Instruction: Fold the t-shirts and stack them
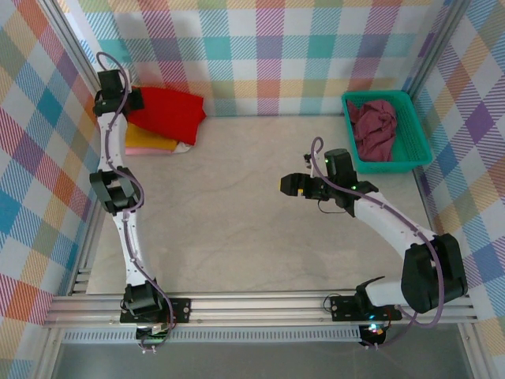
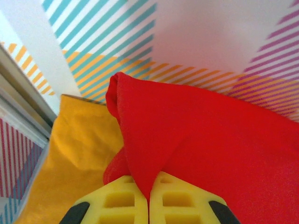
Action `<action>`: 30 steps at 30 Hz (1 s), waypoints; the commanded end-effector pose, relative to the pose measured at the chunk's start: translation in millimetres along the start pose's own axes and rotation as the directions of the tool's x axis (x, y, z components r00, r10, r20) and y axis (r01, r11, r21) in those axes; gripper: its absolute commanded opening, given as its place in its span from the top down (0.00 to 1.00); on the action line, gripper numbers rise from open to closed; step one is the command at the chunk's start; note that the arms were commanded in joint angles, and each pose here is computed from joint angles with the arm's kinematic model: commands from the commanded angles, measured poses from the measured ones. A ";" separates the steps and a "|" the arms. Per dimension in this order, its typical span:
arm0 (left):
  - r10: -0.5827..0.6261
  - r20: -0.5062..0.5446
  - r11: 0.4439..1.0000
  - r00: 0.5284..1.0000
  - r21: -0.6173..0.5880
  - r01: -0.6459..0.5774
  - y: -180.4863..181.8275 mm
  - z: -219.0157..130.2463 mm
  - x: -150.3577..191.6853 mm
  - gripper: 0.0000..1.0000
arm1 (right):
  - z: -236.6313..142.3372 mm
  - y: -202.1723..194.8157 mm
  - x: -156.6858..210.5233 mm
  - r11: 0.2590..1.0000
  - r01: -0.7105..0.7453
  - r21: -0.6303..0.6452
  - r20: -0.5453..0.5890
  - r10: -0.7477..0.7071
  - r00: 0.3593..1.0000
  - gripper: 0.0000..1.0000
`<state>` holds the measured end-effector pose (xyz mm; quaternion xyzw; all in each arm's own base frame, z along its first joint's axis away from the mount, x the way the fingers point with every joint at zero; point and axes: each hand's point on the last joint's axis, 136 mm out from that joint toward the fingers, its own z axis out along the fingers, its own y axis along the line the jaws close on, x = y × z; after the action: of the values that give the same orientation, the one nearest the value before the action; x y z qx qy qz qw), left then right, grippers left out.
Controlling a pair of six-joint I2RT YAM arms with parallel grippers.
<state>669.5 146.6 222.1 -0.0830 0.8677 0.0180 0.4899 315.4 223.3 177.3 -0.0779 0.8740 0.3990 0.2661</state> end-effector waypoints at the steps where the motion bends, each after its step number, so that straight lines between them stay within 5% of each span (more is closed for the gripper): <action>1: -0.013 0.070 0.999 0.997 -0.035 0.015 29.7 4.4 -13.2 1.00 | -2.7 8.8 -10.4 1.000 0.016 -0.004 0.009 -0.016 1.000 0.20; 6: -0.034 0.043 0.994 0.999 -0.103 0.038 62.7 17.5 5.4 1.00 | -5.5 13.8 -14.0 1.000 0.028 -0.011 0.015 -0.028 1.000 0.20; 8: -0.029 0.043 0.987 0.999 -0.155 0.035 71.7 15.7 5.2 0.79 | -6.3 16.1 -16.1 0.999 0.035 -0.017 0.021 -0.035 0.999 0.20; 10: -0.021 0.058 0.978 0.998 -0.205 0.033 79.0 8.3 -2.5 0.72 | -6.4 17.0 -18.1 0.999 0.039 -0.020 0.027 -0.039 0.999 0.20; 13: -0.059 0.098 0.967 0.993 -0.242 0.081 82.8 -24.2 -28.2 0.05 | -5.8 18.9 -19.7 0.999 0.044 -0.028 0.033 -0.043 0.999 0.20; 14: -0.087 0.115 0.961 0.990 -0.251 0.114 82.7 -39.4 -38.0 0.00 | -5.5 19.1 -20.7 0.998 0.048 -0.028 0.039 -0.047 0.998 0.20; 18: -0.183 0.168 0.966 0.969 -0.150 0.209 54.1 -99.6 -72.9 0.00 | -6.0 15.6 -30.3 0.997 0.082 0.006 0.080 -0.083 0.993 0.19; 22: -0.156 0.304 0.981 0.940 -0.065 0.184 -3.1 -165.0 -74.1 0.00 | -15.8 -5.1 -48.1 0.976 0.131 0.172 0.158 -0.158 0.975 0.14; 30: -0.188 0.376 0.980 0.908 0.015 0.197 -65.4 -267.1 80.4 0.00 | -75.7 -73.8 -80.1 0.746 0.144 0.650 0.293 -0.421 0.859 0.00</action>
<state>428.1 44.2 334.7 -0.1494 0.7610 -0.0125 0.6312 362.7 158.0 199.0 -0.0568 0.8723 0.1887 0.4475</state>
